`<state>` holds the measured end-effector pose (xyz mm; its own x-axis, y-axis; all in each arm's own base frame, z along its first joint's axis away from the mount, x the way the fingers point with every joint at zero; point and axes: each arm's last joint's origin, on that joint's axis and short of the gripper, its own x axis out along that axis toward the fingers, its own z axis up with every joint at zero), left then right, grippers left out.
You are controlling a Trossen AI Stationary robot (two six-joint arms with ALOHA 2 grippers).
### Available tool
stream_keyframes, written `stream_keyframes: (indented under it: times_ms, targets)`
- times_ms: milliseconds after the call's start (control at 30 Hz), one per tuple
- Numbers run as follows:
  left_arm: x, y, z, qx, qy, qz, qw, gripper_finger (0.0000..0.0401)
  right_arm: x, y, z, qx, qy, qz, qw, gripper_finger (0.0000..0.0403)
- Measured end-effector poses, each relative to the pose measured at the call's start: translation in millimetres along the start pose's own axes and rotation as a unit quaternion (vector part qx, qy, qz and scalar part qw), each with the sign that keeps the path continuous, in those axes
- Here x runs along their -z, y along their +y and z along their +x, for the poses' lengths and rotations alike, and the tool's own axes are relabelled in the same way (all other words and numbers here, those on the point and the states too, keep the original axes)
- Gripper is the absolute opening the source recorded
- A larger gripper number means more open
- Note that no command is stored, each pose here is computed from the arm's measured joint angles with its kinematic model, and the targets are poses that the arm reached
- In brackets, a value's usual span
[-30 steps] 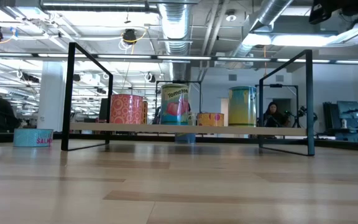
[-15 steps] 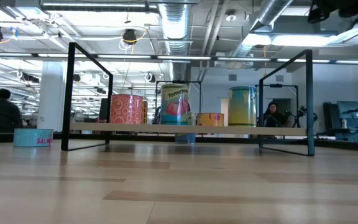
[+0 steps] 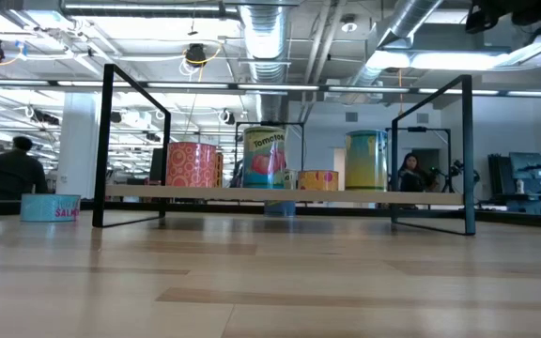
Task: Pick and place cans onto a shelf
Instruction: Put the tomatoes can on the shelf aligned with the other tomatoes can
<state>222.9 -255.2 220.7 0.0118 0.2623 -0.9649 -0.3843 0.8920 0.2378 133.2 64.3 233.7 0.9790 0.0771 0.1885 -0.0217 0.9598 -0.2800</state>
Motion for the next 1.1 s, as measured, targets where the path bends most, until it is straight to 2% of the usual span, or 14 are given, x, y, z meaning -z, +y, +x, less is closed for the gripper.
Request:
stream_keyframes:
  times_ms: [100, 200, 300, 500, 633, 867, 1000, 1100]
  targets:
    - [-1.3, 0.5, -0.1, 0.001, 0.001, 0.013, 1.0, 0.0013, -0.2, -0.1, 0.0, 0.0, -0.001, -0.005, 1.0, 0.0004]
    - [-4.9, 1.8, -4.1, 0.007, 0.004, 0.026, 1.0, 0.0006, -0.2, -0.1, 0.0, 0.0, -0.001, -0.006, 1.0, 0.0004]
    - [-16.0, 2.8, -18.4, 0.042, -0.012, 0.034, 0.998, 0.0, -0.2, -0.1, 0.0, 0.0, -0.001, -0.006, 1.0, 0.0004]
    - [-55.9, 11.1, -57.0, 0.136, -0.075, 0.061, 0.986, 0.0, -0.2, -0.1, 0.0, 0.0, -0.001, -0.009, 1.0, 0.0004]
    - [-90.6, 24.7, -78.9, 0.152, -0.148, 0.095, 0.973, 0.0, -0.2, -0.1, 0.0, 0.0, -0.001, -0.009, 1.0, 0.0004]
    - [-162.0, 67.4, -77.4, 0.117, -0.216, 0.157, 0.956, 0.0, -0.2, 0.0, 0.0, 0.0, -0.001, -0.01, 1.0, 0.0004]
    - [-192.5, 91.1, -63.6, 0.078, -0.226, 0.184, 0.953, 0.0, 0.0, 0.0, 0.0, 0.0, 0.0, -0.011, 1.0, 0.0004]
    - [-206.0, 107.4, -53.1, 0.039, -0.213, 0.2, 0.956, 0.0, 0.0, 0.0, 0.0, 0.0, 0.0, -0.018, 1.0, 0.0004]
